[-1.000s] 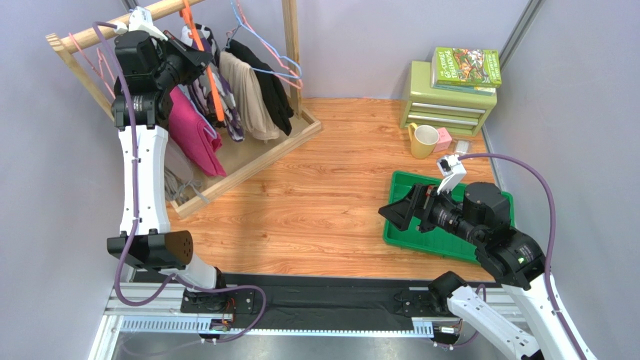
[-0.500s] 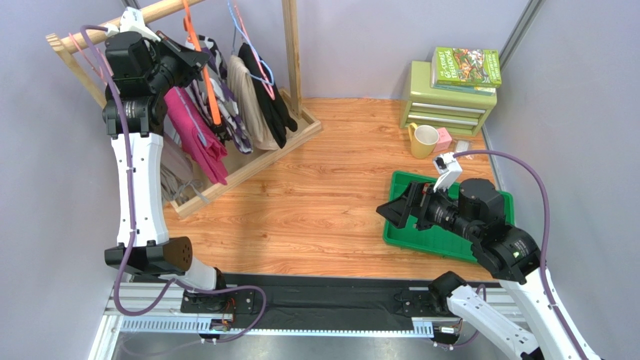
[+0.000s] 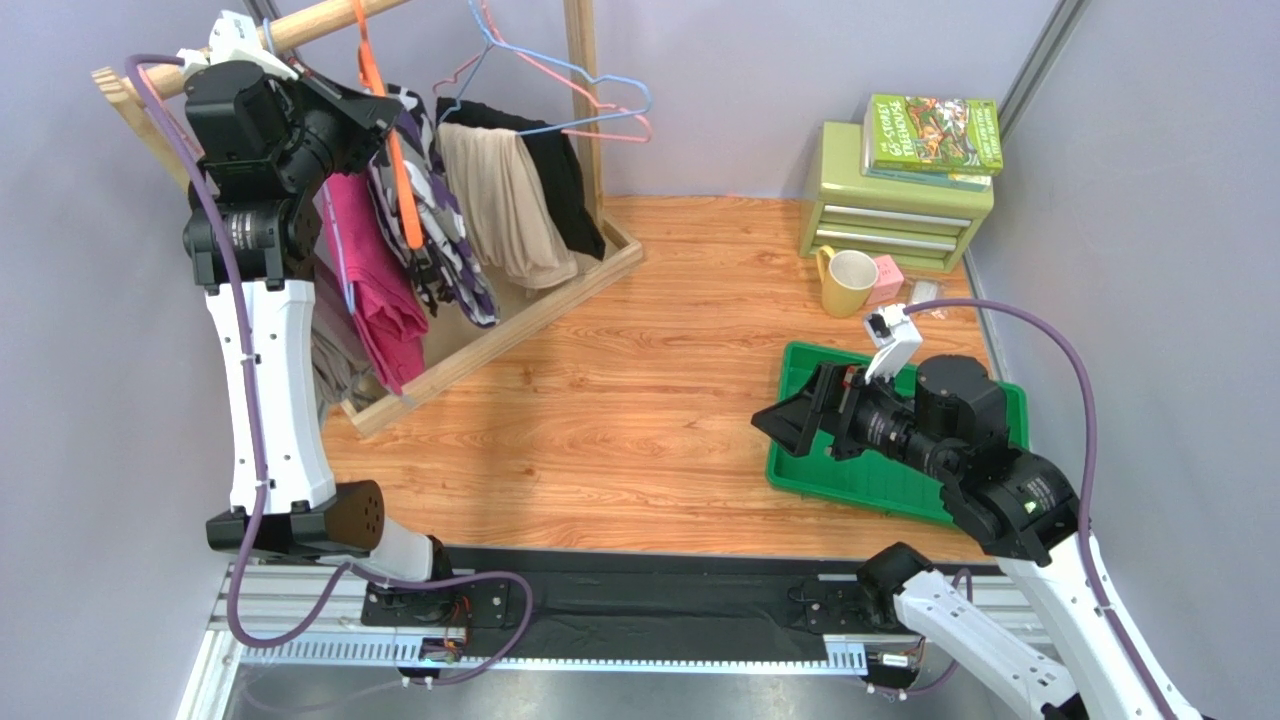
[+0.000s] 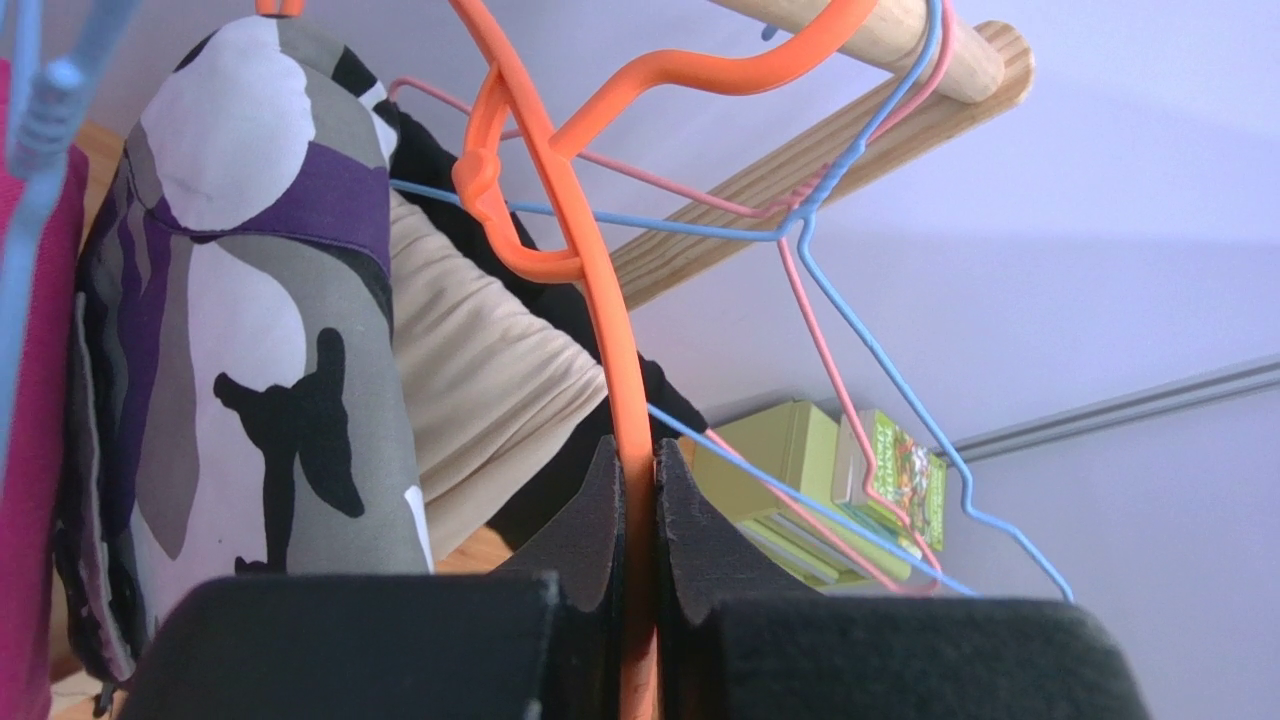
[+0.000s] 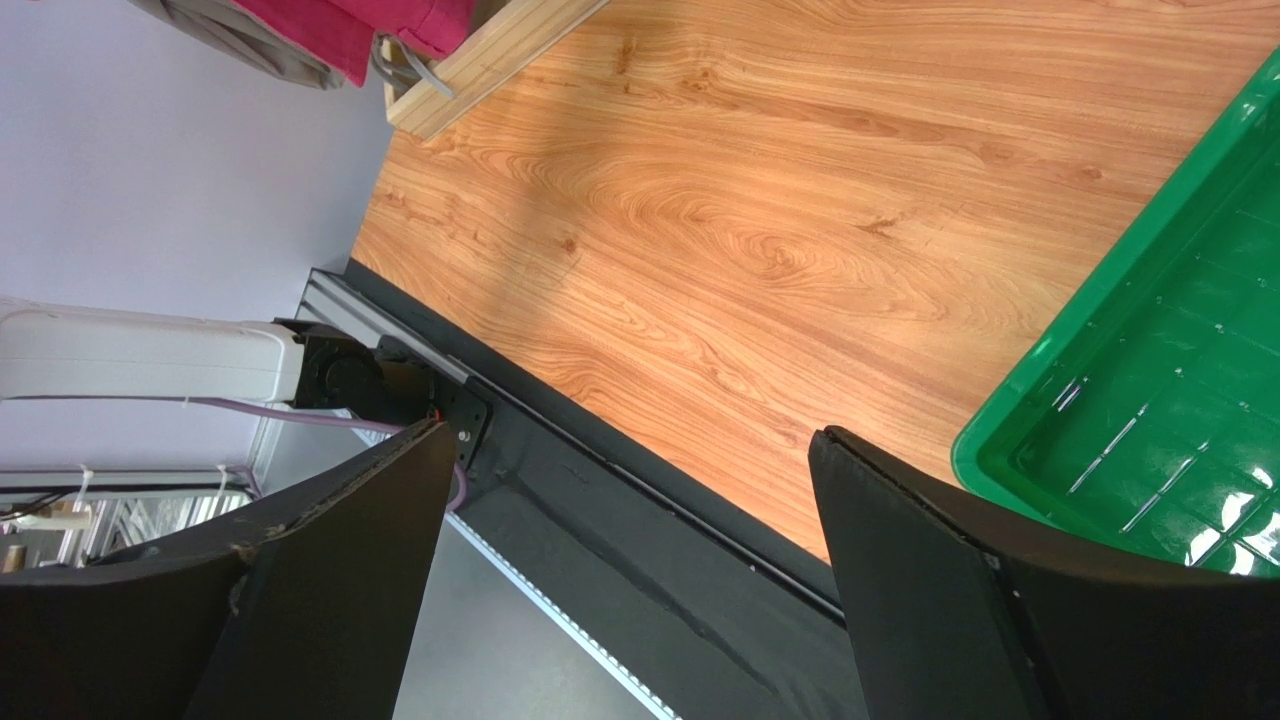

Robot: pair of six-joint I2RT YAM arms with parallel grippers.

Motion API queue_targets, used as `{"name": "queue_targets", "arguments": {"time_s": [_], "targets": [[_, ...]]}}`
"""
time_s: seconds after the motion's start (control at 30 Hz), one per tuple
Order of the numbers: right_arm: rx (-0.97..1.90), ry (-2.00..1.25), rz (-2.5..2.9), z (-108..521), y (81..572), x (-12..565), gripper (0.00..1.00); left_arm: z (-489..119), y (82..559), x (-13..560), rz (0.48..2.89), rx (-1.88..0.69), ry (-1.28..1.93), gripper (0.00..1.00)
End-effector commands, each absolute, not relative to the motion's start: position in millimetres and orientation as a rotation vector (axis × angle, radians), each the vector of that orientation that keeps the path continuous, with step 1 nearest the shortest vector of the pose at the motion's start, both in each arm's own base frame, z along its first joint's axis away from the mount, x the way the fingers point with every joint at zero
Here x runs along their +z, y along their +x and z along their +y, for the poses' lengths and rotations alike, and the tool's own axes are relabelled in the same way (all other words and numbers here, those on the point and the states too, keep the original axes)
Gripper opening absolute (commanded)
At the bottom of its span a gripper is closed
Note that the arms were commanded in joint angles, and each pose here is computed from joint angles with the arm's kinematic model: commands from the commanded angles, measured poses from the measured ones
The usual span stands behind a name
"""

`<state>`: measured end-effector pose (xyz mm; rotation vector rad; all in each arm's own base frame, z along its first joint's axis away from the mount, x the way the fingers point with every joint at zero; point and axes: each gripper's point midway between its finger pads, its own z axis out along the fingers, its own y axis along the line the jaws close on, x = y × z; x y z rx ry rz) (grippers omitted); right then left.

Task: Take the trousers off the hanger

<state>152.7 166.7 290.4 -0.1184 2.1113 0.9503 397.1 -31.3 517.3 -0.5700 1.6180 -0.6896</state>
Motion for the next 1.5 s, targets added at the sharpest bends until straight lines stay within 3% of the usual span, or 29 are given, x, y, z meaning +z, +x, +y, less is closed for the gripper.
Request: {"name": "queue_targets", "arguments": {"time_s": [0.0, 0.5, 0.83, 1.2, 1.47], "targets": [[0.966, -0.180, 2.048, 173, 158, 309, 0.95, -52, 310, 649, 1.249, -0.779, -0.302, 0.00], [0.966, -0.206, 2.072, 182, 163, 302, 0.94, -69, 246, 663, 1.203, -0.856, -0.234, 0.00], [0.906, -0.320, 2.078, 210, 158, 292, 0.94, -86, 192, 626, 1.298, -0.926, -0.222, 0.00], [0.811, -0.583, 1.817, 328, 126, 328, 0.95, -90, 143, 567, 1.402, -0.994, -0.375, 0.00], [0.716, -0.566, 1.610, 404, 110, 389, 0.93, -77, 127, 532, 1.456, -0.965, -0.571, 0.00]]}}
